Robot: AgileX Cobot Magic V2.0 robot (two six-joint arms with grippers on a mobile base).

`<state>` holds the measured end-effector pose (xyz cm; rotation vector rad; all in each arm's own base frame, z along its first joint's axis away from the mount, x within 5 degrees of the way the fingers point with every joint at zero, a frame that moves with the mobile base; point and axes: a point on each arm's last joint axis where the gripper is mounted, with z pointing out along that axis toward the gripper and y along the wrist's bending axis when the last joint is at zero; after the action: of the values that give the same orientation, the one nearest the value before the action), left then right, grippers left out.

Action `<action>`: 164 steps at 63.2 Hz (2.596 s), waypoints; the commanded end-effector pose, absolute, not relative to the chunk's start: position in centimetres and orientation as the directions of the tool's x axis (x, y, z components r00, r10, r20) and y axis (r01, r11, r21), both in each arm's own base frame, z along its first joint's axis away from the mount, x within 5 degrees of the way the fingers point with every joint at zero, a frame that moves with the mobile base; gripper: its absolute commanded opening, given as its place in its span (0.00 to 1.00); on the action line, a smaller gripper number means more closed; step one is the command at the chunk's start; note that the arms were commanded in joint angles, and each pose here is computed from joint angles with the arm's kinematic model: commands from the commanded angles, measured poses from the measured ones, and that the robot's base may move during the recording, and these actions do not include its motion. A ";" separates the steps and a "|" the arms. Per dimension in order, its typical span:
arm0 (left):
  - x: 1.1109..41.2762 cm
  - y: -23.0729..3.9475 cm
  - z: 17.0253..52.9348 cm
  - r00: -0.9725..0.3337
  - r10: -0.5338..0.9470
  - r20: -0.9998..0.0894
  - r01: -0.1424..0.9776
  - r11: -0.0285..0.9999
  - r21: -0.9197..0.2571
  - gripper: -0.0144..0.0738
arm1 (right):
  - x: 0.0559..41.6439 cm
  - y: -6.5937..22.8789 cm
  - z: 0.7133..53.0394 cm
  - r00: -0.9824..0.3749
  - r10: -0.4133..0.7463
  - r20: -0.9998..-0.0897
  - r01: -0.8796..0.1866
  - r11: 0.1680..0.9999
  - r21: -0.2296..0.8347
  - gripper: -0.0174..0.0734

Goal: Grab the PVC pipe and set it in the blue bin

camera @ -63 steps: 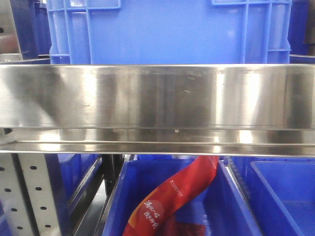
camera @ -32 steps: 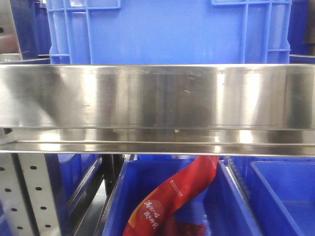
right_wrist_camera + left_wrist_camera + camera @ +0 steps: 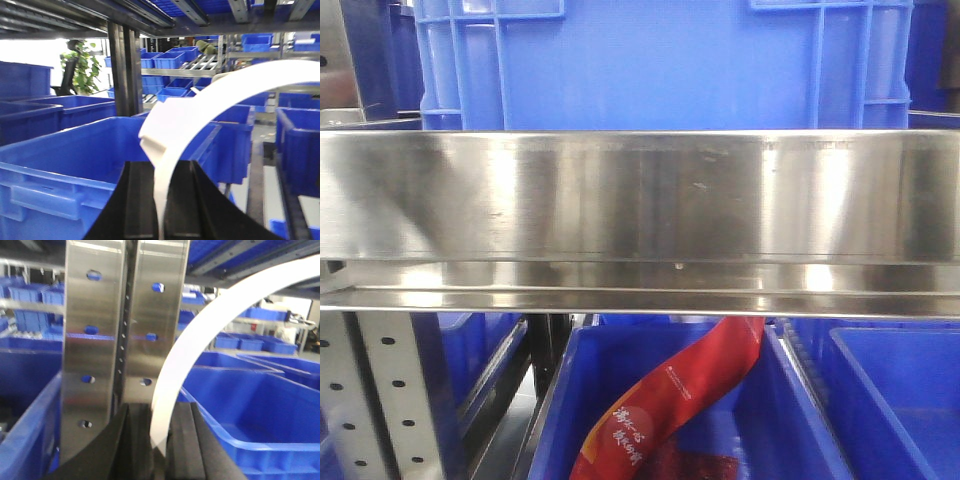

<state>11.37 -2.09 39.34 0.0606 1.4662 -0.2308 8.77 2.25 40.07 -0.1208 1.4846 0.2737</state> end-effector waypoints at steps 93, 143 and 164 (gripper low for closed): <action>32.5 -19.3 45.4 -0.315 0.038 -0.948 0.507 0.851 -0.134 0.04 | 29.7 14.0 44.9 -0.312 -0.016 -0.950 -0.475 0.869 0.141 0.07; 32.5 -19.3 45.1 -0.338 0.053 -0.940 0.506 0.852 -0.134 0.57 | 29.8 13.7 44.6 -0.340 -0.029 -0.940 -0.470 0.871 0.143 0.55; 31.8 -18.9 45.9 -0.321 0.049 -0.946 0.508 0.852 -0.128 0.54 | 29.1 13.2 45.3 -0.306 -0.065 -0.950 -0.467 0.880 0.091 0.47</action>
<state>32.69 -19.08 44.62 0.4238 1.8908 -0.4706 29.78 13.82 44.08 -0.3976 1.9048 0.4445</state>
